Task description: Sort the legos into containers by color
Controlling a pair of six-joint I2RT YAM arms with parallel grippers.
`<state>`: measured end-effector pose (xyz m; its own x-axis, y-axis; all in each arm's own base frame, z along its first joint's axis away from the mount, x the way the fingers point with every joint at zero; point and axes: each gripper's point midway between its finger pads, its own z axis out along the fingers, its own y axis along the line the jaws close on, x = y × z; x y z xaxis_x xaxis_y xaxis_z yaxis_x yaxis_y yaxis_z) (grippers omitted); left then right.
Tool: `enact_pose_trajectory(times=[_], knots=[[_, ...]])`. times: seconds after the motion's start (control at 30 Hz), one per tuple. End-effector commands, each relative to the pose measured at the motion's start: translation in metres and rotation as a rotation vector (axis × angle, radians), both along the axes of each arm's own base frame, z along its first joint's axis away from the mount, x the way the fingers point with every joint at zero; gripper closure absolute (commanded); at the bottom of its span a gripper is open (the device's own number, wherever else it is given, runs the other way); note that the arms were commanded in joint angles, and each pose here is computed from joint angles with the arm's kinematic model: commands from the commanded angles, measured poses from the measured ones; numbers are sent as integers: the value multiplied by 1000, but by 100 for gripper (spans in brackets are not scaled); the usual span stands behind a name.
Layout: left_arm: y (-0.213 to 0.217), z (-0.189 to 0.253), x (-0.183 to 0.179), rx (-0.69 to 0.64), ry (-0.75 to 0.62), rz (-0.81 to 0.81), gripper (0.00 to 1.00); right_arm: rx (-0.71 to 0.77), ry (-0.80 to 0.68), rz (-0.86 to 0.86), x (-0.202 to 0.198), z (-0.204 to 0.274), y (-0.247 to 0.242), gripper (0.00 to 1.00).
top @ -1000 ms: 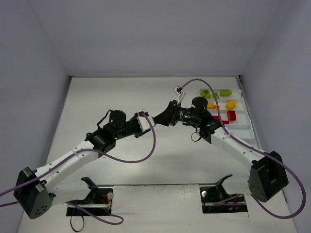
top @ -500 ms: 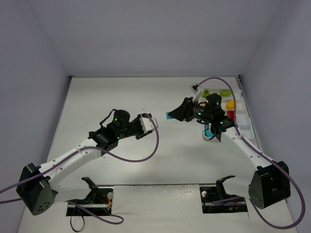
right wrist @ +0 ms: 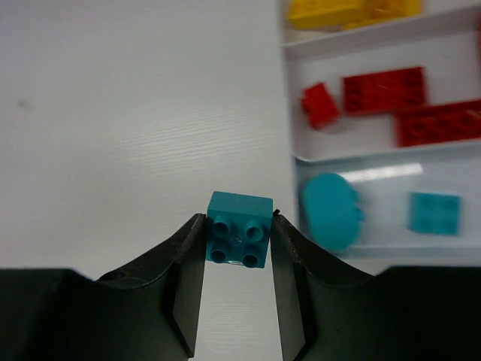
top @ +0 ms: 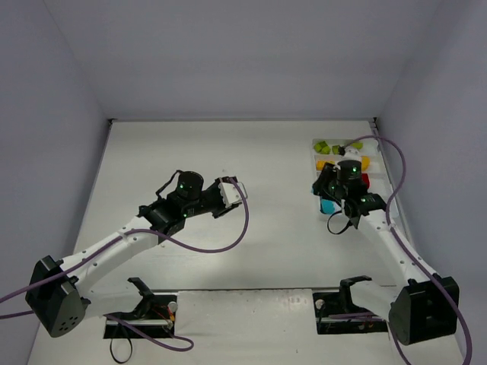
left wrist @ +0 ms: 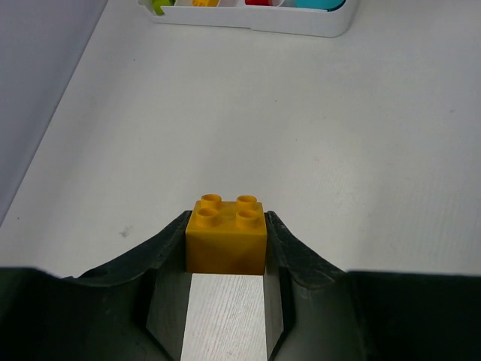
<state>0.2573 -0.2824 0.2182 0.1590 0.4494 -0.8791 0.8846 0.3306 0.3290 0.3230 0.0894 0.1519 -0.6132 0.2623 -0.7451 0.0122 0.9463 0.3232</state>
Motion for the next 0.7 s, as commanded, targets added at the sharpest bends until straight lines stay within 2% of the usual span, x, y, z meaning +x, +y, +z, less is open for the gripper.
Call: enact_pose_trajectory(times=[0.0,0.17,0.3,0.33,0.4,0.43,0.47,0.53,0.67], knots=[[-6,51,8,-94,-98,4,96,-181,21,-318,-13,-14,-81,100],[-6,51,7,-96,-94,2,96,-154,86,-480,-14,-36,-129,97],[-6,53,6,-99,-98,-3,96,-89,127,-513,-5,-54,-143,91],[-6,54,6,-100,-101,-3,96,-78,149,-510,-3,-62,-144,78],[-4,55,5,-99,-107,-3,96,-62,161,-511,0,-66,-147,63],[-4,56,5,-101,-112,-2,96,-63,180,-510,0,-72,-147,47],[-4,56,5,-100,-111,-2,96,-63,180,-509,0,-73,-148,41],[-4,55,4,-102,-109,-4,96,-62,186,-503,1,-74,-148,32],[-5,58,3,-108,-118,-14,96,-16,122,-422,8,-53,-133,27]])
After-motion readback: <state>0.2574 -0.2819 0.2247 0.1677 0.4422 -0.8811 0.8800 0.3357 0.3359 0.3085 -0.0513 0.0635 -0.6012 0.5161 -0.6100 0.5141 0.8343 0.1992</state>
